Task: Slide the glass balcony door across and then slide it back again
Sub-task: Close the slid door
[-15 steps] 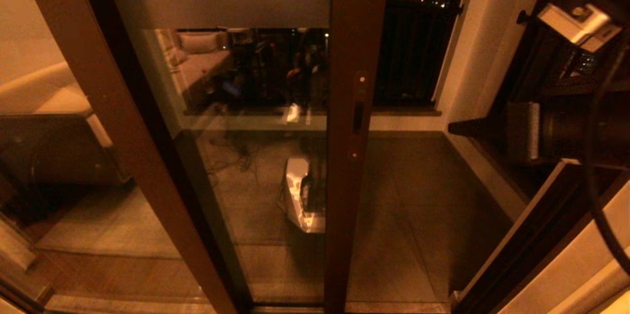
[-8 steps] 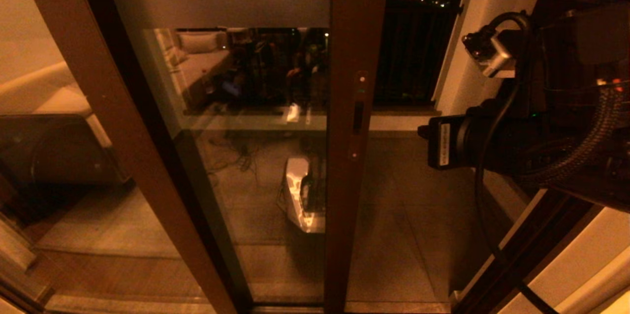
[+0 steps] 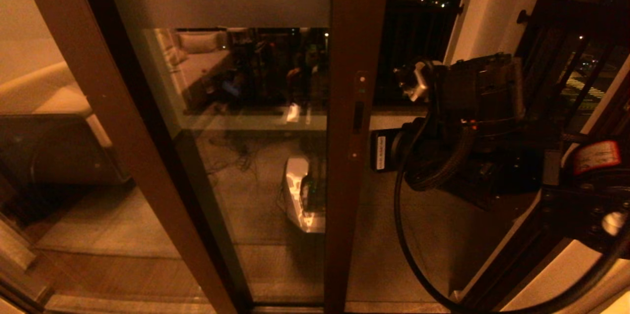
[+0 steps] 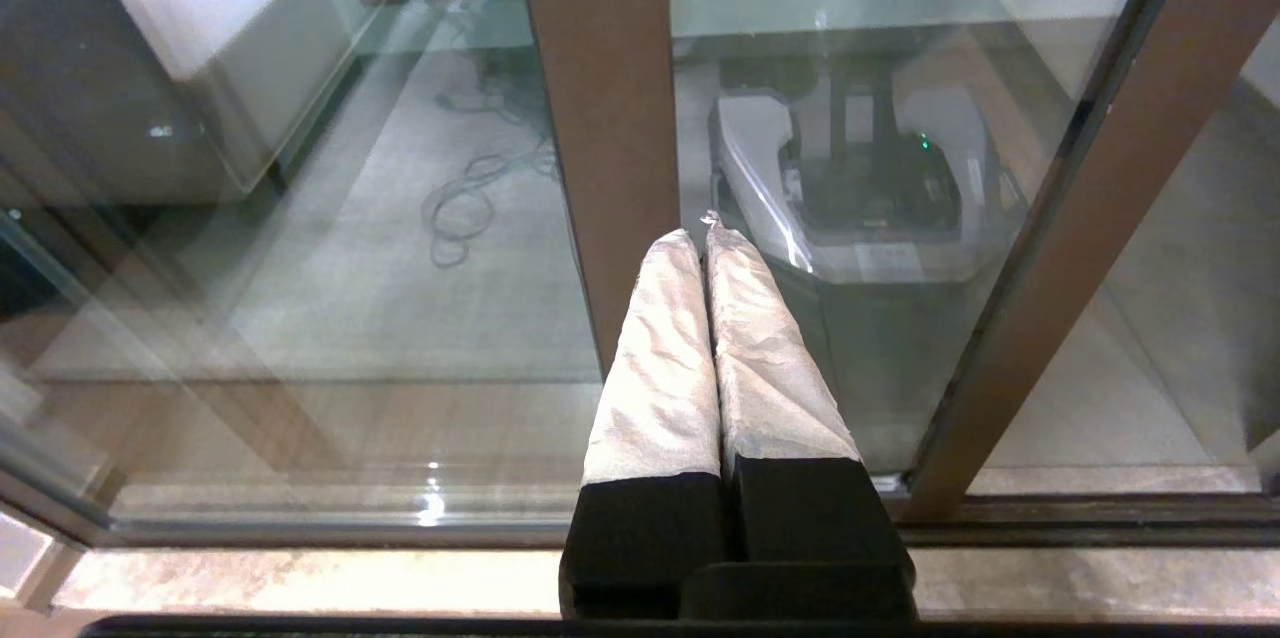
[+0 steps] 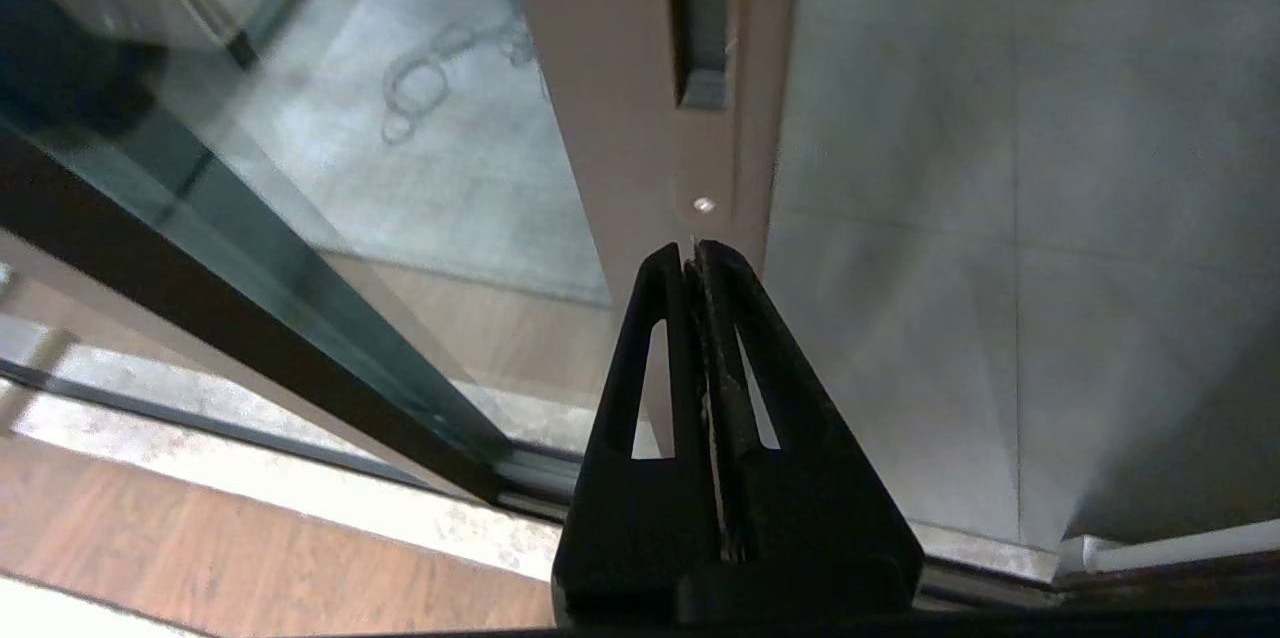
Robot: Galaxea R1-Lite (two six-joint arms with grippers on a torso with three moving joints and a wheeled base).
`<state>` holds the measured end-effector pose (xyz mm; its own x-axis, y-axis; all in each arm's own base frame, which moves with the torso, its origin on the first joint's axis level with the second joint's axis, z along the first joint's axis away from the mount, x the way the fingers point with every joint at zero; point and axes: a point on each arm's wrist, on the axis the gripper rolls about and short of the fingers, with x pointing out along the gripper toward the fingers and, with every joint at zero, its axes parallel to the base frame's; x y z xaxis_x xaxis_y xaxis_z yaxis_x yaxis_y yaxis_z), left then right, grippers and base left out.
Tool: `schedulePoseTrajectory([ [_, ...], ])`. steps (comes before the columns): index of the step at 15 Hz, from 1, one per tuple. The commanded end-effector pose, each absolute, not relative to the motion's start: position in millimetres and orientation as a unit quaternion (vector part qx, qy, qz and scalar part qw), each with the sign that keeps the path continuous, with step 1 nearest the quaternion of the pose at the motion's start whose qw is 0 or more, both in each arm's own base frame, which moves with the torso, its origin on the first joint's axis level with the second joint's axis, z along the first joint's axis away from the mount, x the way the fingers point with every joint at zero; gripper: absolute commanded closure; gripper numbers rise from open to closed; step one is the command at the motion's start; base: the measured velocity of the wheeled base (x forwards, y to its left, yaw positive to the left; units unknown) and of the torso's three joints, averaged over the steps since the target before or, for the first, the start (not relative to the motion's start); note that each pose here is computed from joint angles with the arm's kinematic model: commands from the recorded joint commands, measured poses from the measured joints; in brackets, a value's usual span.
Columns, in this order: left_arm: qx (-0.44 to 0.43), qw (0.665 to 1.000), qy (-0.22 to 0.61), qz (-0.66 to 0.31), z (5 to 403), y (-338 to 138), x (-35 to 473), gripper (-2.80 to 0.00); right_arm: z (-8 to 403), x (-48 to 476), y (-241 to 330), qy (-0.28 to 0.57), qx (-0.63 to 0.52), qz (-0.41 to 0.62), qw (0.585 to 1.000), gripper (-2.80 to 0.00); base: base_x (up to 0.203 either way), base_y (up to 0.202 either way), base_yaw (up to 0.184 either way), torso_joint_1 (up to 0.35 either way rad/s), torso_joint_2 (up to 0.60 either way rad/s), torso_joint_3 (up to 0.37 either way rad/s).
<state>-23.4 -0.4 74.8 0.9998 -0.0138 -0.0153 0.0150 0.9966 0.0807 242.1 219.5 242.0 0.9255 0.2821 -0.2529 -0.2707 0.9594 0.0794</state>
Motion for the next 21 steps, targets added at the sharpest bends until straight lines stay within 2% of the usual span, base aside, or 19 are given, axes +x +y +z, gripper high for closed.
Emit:
schedulePoseTrajectory([
  [1,0.041,0.999,0.007,-0.007,75,0,-23,0.0,224,258,233,0.142,0.015,0.136,0.98,0.0,0.0,0.0,0.0,0.0,0.0,0.0],
  [7,0.041,0.999,0.007,-0.007,75,0,-23,0.0,247,291,210,0.098,0.023,0.091,0.991,0.0,0.0,0.0,0.0,0.0,0.0,0.0],
  [11,0.041,0.999,0.007,-0.007,75,0,-23,0.0,247,290,208,0.1,0.018,0.09,0.991,0.0,0.0,0.0,0.0,0.0,0.0,0.0],
  [12,0.041,0.999,0.007,-0.007,75,0,-23,0.0,245,291,209,0.102,0.017,0.09,0.991,-2.8,0.0,0.0,0.0,0.0,0.0,0.0],
  [21,0.041,0.999,0.007,-0.007,75,0,-23,0.0,228,304,220,0.112,0.011,0.091,0.989,-2.8,0.0,0.0,0.0,0.0,0.0,0.0],
])
